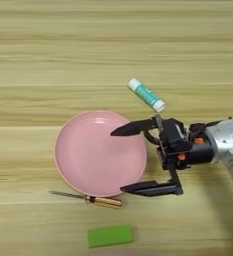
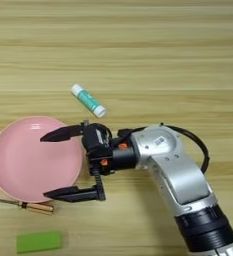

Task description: Move the objects on the table

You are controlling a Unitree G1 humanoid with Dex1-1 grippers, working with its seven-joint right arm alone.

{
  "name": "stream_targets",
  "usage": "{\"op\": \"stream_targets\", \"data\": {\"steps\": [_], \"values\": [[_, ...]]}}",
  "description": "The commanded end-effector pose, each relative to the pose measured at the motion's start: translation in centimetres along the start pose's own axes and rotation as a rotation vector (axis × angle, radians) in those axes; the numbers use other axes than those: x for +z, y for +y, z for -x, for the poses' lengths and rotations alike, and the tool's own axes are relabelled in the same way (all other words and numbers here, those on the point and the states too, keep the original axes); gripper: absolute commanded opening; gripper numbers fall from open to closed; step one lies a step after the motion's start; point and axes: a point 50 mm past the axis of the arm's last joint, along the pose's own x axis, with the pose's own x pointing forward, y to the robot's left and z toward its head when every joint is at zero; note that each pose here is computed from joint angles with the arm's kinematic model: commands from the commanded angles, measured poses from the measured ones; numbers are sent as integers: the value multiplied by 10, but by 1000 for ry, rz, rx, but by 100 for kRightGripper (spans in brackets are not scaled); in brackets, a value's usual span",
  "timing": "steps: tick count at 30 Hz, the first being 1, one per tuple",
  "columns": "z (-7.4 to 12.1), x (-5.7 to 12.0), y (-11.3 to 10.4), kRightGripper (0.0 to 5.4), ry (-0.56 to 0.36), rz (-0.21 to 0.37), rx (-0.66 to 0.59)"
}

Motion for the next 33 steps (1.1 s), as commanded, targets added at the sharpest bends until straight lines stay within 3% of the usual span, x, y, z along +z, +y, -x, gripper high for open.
{"op": "stream_targets", "data": {"steps": [1, 17, 33], "values": [[9, 15, -4, 537, 18, 98, -38], [16, 1, 5, 537, 69, 59, -20], [14, -4, 11, 537, 83, 80, 2]]}}
